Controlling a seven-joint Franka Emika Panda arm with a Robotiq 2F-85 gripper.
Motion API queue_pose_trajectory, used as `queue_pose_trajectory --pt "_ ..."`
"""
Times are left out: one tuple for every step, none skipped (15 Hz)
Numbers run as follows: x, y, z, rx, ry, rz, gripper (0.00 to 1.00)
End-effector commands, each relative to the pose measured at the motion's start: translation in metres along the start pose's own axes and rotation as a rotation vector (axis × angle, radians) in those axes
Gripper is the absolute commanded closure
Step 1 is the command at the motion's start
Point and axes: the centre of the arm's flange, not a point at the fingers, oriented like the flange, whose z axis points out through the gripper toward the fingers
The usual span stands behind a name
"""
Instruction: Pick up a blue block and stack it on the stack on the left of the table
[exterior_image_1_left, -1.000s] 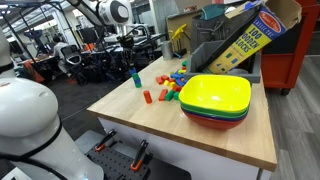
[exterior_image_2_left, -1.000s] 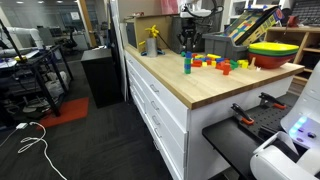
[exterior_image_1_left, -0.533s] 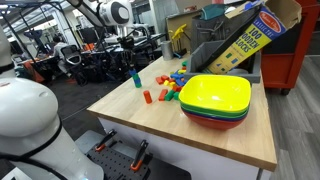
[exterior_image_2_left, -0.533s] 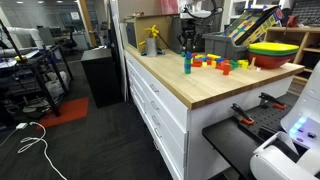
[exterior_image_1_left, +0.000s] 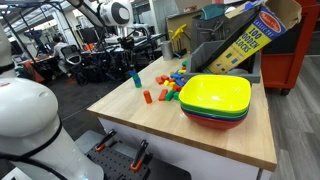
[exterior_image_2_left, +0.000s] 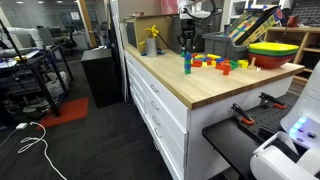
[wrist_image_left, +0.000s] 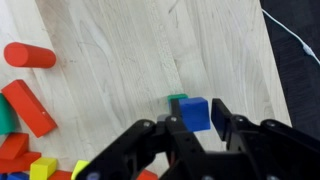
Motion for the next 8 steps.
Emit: queue_pose_trajectory --pt "0.0056 0.0007 -0.0087 0.025 -0.016 -0.007 0.35" --pt "0.0058 0.0008 -0.0089 0.025 -0.016 -0.006 0.31" --pt "0.0059 0.0009 -0.0091 0.025 -0.015 -0.005 0.22" --pt "0.0059 0.0010 -0.0097 0.025 -0.014 -0.005 0.14" --pt "0.0059 0.0011 -0.0103 0.024 -0.014 -0.005 0.07" --pt "0.0056 0.0014 -0.0112 0.025 -0.014 -0.004 0.02" --pt "0.0056 0.0020 -0.0114 0.026 -0.014 -0.004 0.00" --pt "0.0060 0.0030 -0.0098 0.025 -0.011 -0.007 0.30"
